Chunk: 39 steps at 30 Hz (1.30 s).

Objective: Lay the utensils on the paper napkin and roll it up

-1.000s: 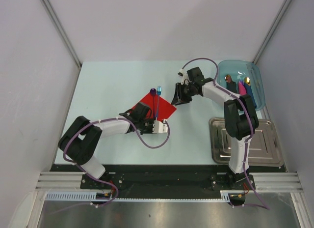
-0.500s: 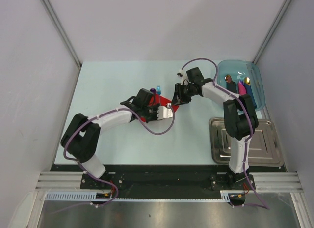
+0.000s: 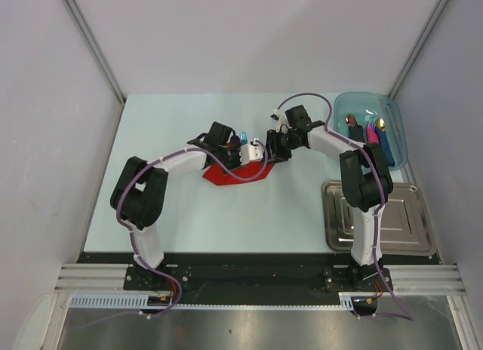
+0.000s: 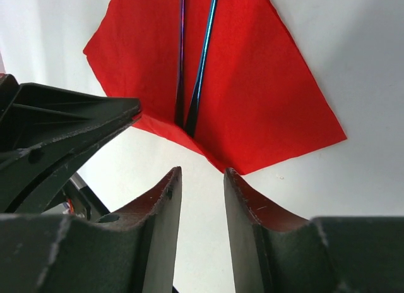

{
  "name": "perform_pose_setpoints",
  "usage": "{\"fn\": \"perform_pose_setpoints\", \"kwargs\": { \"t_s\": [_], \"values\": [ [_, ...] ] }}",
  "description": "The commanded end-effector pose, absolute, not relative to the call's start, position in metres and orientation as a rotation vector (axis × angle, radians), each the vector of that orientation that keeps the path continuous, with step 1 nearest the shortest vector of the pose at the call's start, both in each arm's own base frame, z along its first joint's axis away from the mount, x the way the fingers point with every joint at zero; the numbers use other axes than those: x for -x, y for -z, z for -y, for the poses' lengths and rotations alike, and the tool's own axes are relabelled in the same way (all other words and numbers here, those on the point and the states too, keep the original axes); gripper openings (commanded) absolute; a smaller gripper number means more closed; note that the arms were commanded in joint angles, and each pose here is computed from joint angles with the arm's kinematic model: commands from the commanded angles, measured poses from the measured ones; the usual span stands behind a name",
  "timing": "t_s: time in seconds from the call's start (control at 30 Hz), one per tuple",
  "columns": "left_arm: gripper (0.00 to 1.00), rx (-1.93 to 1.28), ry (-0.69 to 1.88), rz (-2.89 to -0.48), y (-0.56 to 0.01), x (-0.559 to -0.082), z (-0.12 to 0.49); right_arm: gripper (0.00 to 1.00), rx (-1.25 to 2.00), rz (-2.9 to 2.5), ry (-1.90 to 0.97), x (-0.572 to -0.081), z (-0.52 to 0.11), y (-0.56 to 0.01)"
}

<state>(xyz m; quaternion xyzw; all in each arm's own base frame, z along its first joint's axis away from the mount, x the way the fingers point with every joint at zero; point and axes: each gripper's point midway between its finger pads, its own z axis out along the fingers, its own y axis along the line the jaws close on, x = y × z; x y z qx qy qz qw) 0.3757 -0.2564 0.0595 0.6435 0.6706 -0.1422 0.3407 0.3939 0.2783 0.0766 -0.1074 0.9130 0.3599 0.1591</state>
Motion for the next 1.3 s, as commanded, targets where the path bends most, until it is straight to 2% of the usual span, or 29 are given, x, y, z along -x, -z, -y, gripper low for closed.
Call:
{"fn": "perform_pose_setpoints", "kwargs": {
  "t_s": [0.0,0.27,0.57,0.73,0.87,0.93,0.97,1.07,1.27],
  "values": [
    [0.01,-1.66,0.402,-1.723,-0.068,-0.385,0.269,0.38,0.311,-2.575,-1.101,-0.4,-0.288,-0.085],
    [0.01,-1.705,0.364,-1.739,-0.059,-0.393,0.267,0.4,0.298,-2.61,-1.143,-0.394,-0.295,-0.07],
    [0.05,-1.728,0.315,-1.817,-0.042,-0.397,0.26,0.35,0.298,-2.608,-1.257,-0.381,-0.318,-0.071],
    [0.1,-1.705,0.325,-1.851,-0.04,-0.397,0.261,0.32,0.253,-2.628,-1.294,-0.374,-0.329,-0.061],
    [0.18,-1.658,0.332,-1.897,-0.042,-0.399,0.261,0.31,0.205,-2.657,-1.292,-0.372,-0.331,-0.05],
    [0.22,-1.6,0.349,-1.93,-0.049,-0.402,0.26,0.28,0.184,-2.677,-1.266,-0.371,-0.329,-0.042],
    [0.28,-1.579,0.373,-1.939,-0.052,-0.401,0.26,0.28,0.175,-2.689,-1.254,-0.371,-0.327,-0.038],
    [0.36,-1.439,0.419,-2.009,-0.071,-0.407,0.251,0.26,0.116,-2.738,-1.22,-0.37,-0.321,-0.022],
    [0.39,-1.019,0.745,-2.165,-0.121,-0.393,0.238,0.23,0.047,-2.771,-1.155,-0.374,-0.311,-0.006]
  ]
}}
